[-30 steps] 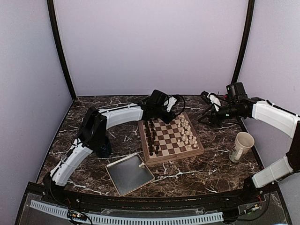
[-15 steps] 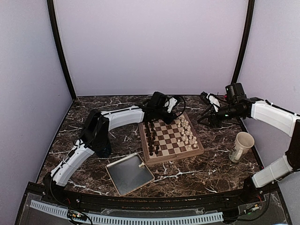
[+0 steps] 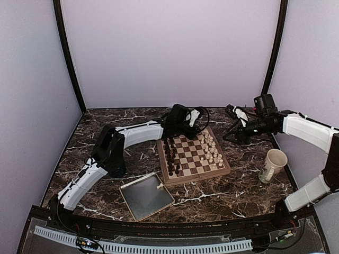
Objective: Set up the chess pieces on the board
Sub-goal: Place the pawn at h2.
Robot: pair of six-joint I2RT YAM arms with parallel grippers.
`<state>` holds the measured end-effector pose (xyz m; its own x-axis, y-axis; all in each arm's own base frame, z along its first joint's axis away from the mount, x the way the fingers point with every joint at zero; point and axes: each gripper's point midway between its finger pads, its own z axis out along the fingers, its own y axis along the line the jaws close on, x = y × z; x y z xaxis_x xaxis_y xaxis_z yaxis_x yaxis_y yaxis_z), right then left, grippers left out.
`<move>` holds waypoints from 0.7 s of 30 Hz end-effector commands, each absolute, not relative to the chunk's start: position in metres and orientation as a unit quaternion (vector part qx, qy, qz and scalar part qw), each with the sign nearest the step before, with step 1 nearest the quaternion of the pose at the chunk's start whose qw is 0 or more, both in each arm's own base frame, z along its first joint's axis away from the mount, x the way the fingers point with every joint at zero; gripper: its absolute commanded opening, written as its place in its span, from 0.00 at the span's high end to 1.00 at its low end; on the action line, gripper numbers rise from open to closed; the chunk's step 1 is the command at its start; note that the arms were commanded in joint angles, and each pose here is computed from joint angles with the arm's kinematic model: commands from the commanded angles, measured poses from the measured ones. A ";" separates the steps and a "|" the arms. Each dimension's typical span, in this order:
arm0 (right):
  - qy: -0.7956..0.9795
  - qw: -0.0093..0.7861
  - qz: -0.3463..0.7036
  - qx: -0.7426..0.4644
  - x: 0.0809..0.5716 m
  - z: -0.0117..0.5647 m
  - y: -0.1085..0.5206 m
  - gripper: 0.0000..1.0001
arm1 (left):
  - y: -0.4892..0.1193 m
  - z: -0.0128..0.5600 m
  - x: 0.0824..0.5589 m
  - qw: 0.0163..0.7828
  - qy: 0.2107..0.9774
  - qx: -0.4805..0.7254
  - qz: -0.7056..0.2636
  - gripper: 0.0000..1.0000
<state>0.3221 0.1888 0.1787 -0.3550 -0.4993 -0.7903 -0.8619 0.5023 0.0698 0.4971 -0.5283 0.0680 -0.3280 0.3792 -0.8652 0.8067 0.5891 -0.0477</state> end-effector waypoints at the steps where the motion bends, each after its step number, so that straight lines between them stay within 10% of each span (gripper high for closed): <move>1: 0.783 0.362 0.256 -0.436 0.320 0.174 0.190 0.50 | -0.534 0.090 0.503 0.459 0.761 0.373 -0.266 0.86; 21: 0.785 0.355 0.258 -0.437 0.321 0.170 0.190 0.50 | -0.539 0.100 0.500 0.453 0.758 0.358 -0.303 0.82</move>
<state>0.3218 0.1892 0.1722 -0.3655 -0.5068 -0.7807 -0.8641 0.4966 0.0821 0.4978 -0.5352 0.0694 -0.3533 0.3161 -0.8805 0.8109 0.5729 -0.1197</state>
